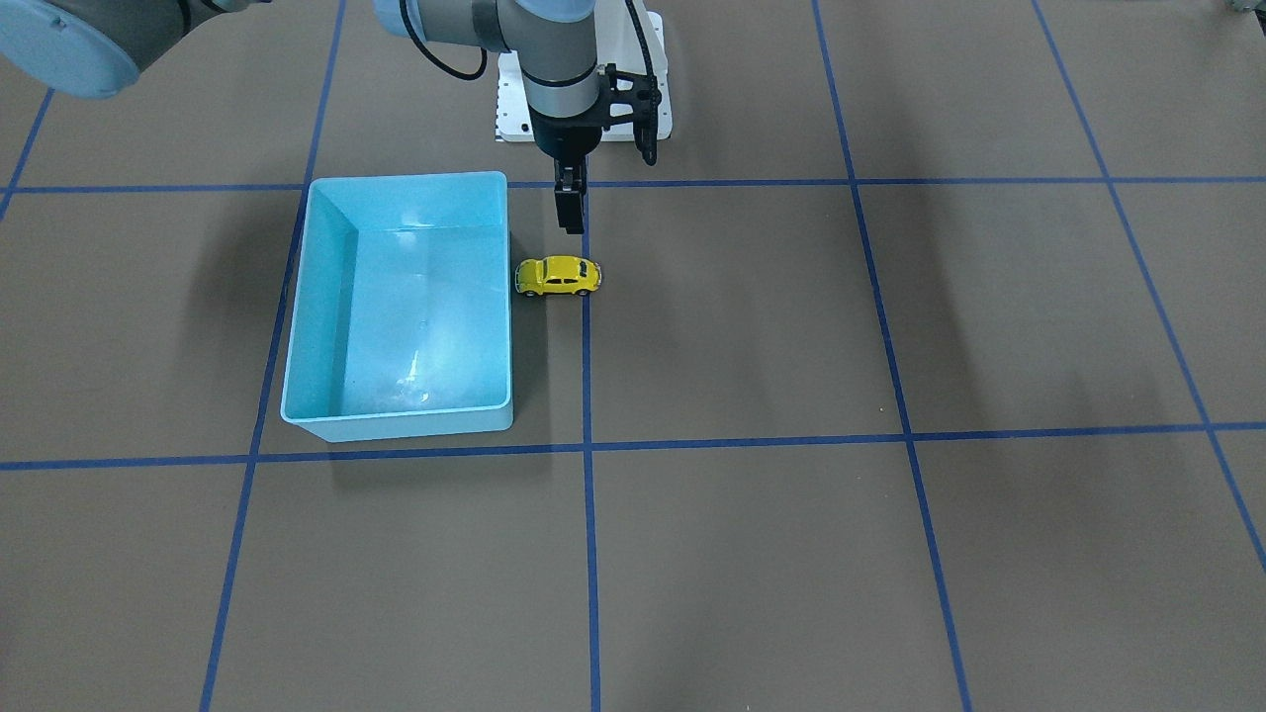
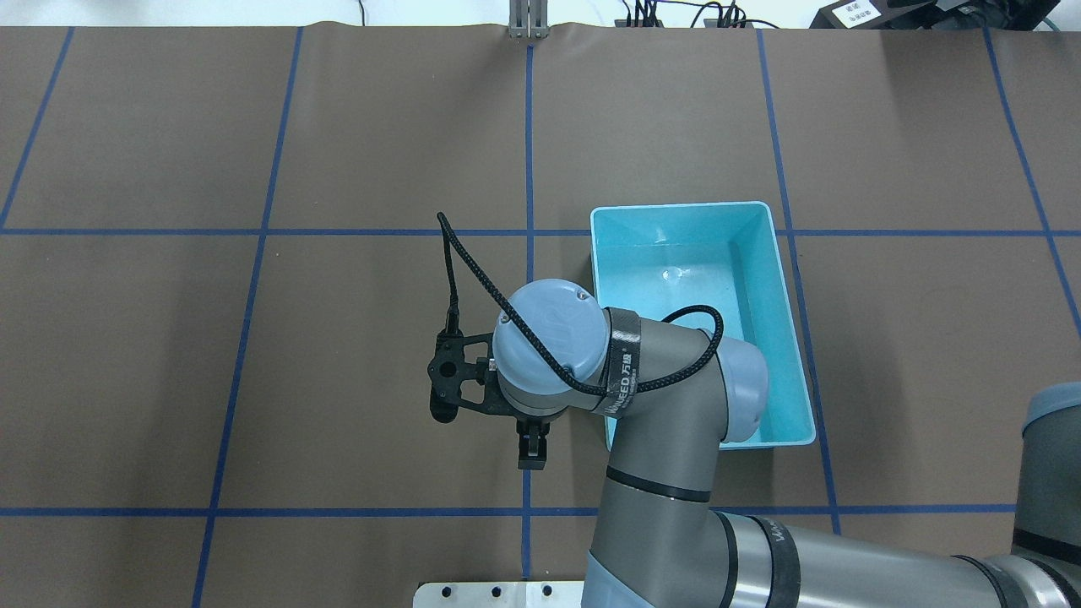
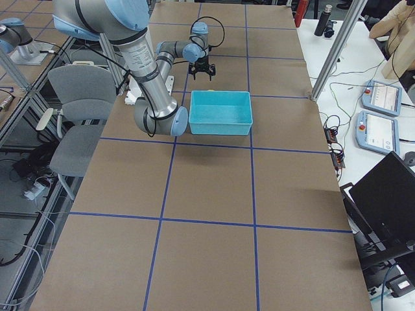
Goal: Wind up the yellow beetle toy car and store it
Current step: 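Close the right gripper on the yellow car beside the bin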
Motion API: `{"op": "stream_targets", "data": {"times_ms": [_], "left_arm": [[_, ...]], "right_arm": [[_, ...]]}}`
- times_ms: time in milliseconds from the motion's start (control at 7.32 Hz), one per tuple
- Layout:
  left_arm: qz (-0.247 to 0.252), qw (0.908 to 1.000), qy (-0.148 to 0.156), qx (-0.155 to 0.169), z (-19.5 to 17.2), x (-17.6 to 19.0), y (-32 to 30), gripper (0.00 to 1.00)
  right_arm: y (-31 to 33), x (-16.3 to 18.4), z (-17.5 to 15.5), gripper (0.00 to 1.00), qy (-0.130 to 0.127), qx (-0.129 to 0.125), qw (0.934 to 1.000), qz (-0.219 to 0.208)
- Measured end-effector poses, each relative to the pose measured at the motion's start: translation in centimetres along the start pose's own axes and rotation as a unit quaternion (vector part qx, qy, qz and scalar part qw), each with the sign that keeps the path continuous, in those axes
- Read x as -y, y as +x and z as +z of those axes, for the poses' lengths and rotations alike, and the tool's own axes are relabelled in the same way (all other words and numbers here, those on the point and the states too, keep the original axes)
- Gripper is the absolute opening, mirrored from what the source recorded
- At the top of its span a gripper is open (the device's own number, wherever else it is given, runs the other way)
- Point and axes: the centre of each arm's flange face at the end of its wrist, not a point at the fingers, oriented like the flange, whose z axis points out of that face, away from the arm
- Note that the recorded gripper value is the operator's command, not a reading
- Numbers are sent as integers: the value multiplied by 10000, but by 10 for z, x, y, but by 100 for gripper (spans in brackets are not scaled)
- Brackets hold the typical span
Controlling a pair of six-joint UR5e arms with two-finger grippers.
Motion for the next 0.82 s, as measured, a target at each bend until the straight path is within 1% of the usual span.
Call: {"op": "stream_targets", "data": {"times_ms": [410,819], "left_arm": [[-28,10000,-2,1,0,0,0,100],[-47,10000,-11,5,0,0,0,100]], "right_arm": [[4,4,9,100,-130,-315,9984,-455],[25,-6,28,100,-319,-415,9967,-615]]}}
